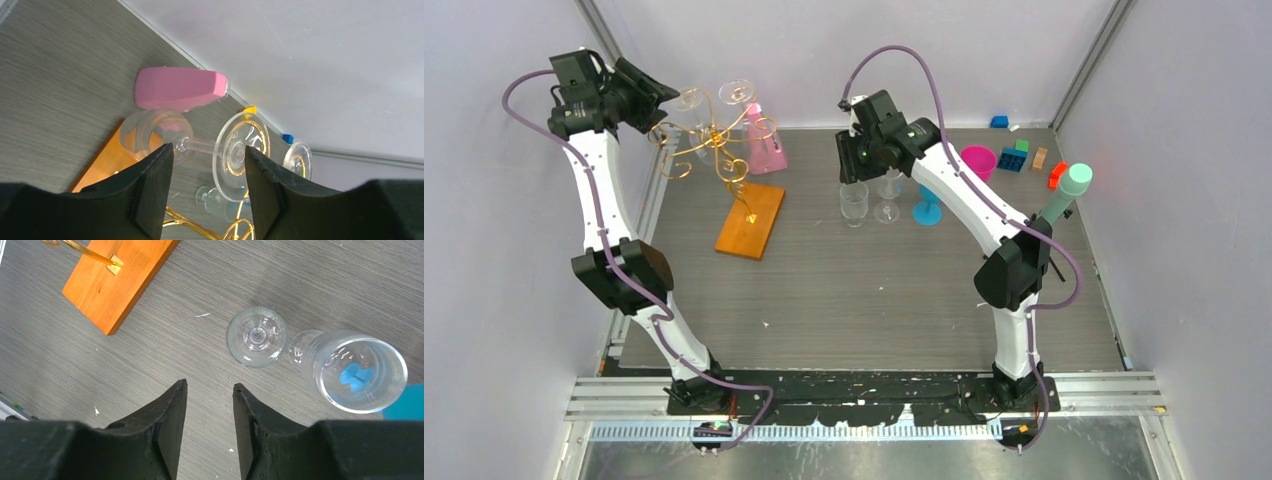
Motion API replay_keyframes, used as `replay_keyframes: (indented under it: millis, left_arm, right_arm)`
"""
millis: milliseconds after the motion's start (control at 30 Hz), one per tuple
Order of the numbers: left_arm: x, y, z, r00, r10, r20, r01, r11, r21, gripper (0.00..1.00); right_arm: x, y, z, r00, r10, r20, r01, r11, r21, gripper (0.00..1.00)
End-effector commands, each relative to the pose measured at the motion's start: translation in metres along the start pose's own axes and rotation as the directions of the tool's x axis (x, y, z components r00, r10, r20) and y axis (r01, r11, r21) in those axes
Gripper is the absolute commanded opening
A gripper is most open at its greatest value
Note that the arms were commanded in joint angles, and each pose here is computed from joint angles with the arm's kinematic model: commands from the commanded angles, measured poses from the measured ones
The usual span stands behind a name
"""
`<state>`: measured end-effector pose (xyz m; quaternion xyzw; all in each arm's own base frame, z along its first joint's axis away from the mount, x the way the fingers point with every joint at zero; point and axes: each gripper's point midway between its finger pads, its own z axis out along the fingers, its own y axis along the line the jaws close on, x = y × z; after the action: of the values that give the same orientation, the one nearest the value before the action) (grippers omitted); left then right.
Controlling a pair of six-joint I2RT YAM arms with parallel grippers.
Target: Take the wine glass off the wine glass rack
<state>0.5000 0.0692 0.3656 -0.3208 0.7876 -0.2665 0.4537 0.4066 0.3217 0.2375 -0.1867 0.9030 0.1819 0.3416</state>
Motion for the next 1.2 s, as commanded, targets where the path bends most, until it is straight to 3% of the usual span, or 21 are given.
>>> replay_keyframes:
  millis: [0, 200, 433, 767, 967, 1167]
  left_arm:
    - [-0.003, -0.022, 0.002, 0.999, -0.039, -0.014, 0.041, 0.993, 0.114, 0.55]
    - [-0.001, -0.029, 0.006, 0.997, -0.068, -0.038, 0.073, 0.984, 0.159, 0.44]
    - [0.003, -0.032, 0.009, 0.993, -0.098, -0.073, 0.11, 0.976, 0.19, 0.4]
    - [-0.006, -0.036, 0.001, 0.994, -0.103, -0.031, 0.107, 0.975, 0.192, 0.0]
    - [-0.017, -0.046, -0.013, 0.995, -0.099, 0.026, 0.091, 0.973, 0.212, 0.0]
    - [-0.029, -0.07, -0.026, 0.986, -0.151, 0.072, 0.12, 0.938, 0.325, 0.0]
  right_arm:
    - [-0.027, 0.006, -0.029, 0.995, 0.013, 0.104, -0.01, 0.999, -0.034, 0.44]
    - [-0.025, 0.004, -0.025, 0.995, 0.022, 0.096, -0.019, 0.999, -0.034, 0.44]
    - [-0.027, 0.003, -0.024, 0.995, 0.031, 0.098, -0.027, 0.999, -0.037, 0.44]
    - [-0.027, 0.002, -0.023, 0.994, 0.042, 0.096, -0.038, 0.998, -0.045, 0.43]
    - [-0.026, 0.002, -0.024, 0.994, 0.044, 0.095, -0.04, 0.998, -0.05, 0.43]
    - [-0.026, 0.002, -0.024, 0.994, 0.047, 0.097, -0.042, 0.998, -0.048, 0.43]
